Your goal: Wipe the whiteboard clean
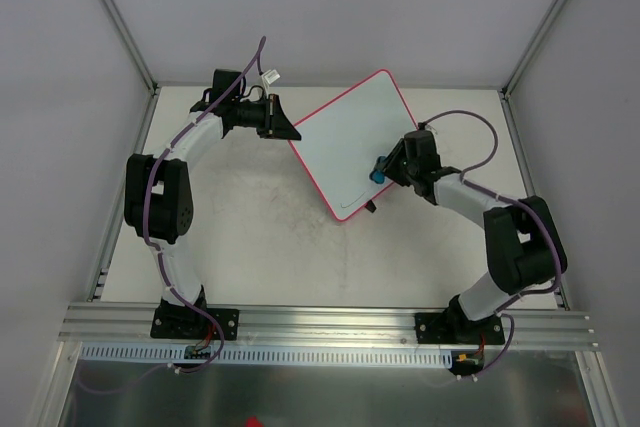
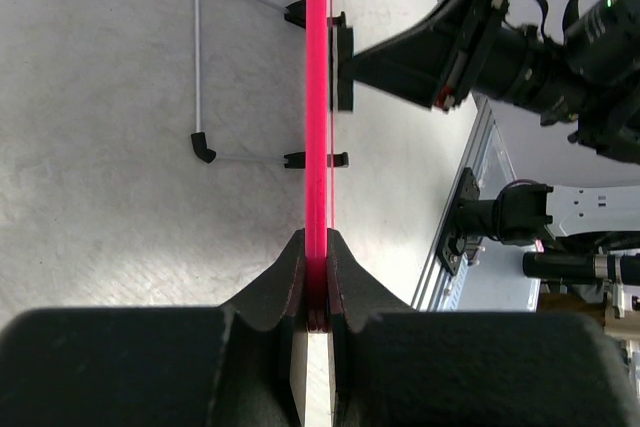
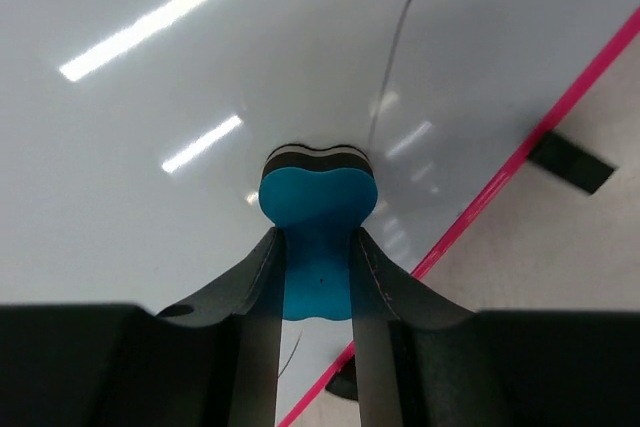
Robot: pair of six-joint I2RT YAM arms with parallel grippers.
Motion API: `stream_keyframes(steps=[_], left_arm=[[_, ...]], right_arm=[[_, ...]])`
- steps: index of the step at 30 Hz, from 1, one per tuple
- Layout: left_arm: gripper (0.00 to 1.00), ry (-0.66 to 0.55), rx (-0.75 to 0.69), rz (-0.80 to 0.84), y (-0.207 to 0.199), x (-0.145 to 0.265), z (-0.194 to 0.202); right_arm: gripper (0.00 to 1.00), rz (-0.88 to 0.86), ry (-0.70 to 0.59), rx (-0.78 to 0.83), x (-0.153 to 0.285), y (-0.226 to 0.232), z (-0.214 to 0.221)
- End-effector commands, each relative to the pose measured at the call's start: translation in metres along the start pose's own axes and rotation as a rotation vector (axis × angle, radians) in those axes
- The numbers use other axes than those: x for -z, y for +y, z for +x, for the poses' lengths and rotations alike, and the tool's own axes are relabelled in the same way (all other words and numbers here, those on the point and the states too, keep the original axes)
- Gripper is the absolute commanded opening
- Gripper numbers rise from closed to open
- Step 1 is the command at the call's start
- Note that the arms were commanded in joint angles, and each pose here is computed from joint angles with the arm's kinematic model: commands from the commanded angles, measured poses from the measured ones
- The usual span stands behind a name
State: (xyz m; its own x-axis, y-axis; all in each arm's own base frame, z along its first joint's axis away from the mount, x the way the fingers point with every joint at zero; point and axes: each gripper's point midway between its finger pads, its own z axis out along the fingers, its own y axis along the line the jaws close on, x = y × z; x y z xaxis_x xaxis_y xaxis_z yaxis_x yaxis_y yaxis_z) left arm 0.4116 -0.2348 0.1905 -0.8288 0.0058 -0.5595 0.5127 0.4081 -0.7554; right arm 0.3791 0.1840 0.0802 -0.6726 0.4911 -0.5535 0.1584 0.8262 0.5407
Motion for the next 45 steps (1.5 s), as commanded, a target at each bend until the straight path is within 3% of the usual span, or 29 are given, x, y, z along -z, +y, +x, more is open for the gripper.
stream_keyframes(steps=[1, 10, 25, 33, 45], left_arm=[[0.0, 0.012, -0.097, 0.078, -0.029, -0.004, -0.002], [0.0, 0.012, -0.095, 0.08, -0.029, -0.003, -0.002], [0.0, 0.01, -0.099, 0.08, -0.031, -0.003, -0.003], [0.0, 0.006, -0.101, 0.077, -0.03, -0.003, -0.006], [0.0, 0.003, -0.106, 0.079, -0.031, -0.004, -0.01]], right_arm=[[0.0, 0.13, -0.104, -0.065, -0.009, -0.029, -0.044], [0.0, 0.135, -0.124, -0.223, -0.027, -0.044, -0.104], [0.0, 0.108, -0.162, -0.219, -0.032, -0.052, -0.156], [0.0, 0.103, -0.071, -0.201, -0.031, -0.059, -0.117], [0.0, -0.019, 0.088, -0.048, -0.018, -0.023, -0.047]])
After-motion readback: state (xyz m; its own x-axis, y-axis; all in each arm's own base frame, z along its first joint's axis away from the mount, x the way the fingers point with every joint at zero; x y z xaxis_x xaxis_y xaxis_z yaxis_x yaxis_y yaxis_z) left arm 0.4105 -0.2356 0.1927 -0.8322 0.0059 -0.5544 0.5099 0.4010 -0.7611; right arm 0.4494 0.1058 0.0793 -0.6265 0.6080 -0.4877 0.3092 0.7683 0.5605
